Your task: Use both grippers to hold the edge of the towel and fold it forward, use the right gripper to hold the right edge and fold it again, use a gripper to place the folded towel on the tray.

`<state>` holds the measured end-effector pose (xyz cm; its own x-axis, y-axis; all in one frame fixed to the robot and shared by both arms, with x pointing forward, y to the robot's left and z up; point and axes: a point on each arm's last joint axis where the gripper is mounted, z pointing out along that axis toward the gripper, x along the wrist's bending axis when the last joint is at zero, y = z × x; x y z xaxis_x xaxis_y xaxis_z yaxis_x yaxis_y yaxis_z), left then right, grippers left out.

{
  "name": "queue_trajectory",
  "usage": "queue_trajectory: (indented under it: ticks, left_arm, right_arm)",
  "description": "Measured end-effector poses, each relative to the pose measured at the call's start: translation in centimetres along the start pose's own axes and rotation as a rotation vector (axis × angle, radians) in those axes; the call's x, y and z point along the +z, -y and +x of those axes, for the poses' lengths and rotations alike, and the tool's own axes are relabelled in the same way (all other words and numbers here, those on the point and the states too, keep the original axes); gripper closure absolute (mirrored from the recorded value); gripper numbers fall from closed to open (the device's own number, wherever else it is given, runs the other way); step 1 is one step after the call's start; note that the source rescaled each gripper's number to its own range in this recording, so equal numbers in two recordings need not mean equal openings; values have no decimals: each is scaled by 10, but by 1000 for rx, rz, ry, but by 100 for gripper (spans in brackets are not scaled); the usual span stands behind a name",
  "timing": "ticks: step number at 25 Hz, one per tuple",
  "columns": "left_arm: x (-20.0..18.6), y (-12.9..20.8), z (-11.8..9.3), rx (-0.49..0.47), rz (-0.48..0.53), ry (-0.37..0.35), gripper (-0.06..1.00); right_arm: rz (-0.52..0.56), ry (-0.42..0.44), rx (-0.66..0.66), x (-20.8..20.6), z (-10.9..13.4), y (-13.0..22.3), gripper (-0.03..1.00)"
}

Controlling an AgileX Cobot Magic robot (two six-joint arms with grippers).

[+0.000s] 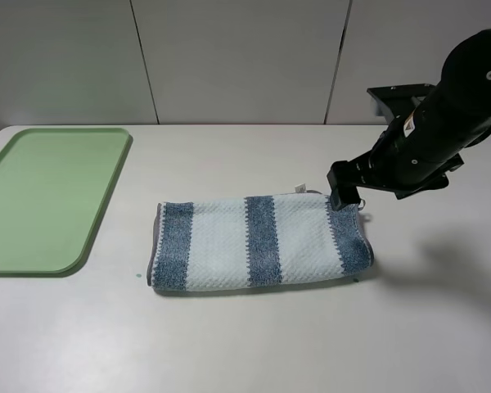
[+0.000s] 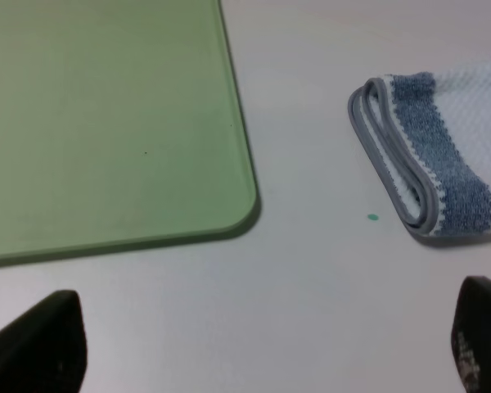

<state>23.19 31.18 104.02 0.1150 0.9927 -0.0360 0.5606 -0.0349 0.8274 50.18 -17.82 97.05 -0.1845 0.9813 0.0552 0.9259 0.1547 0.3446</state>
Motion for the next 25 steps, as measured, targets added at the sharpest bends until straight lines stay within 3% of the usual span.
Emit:
queue_trajectory:
  ticks: [10, 18, 25]
  left_arm:
    - [0, 0, 0, 0, 0, 0, 7]
    - [0, 0, 0, 0, 0, 0, 7]
    - [0, 0, 0, 0, 0, 0, 7]
  right_arm:
    - [92, 18, 13, 53, -2, 2, -3]
    - [107, 31, 27, 70, -22, 0, -3]
    - [117, 30, 24, 86, -25, 0, -3]
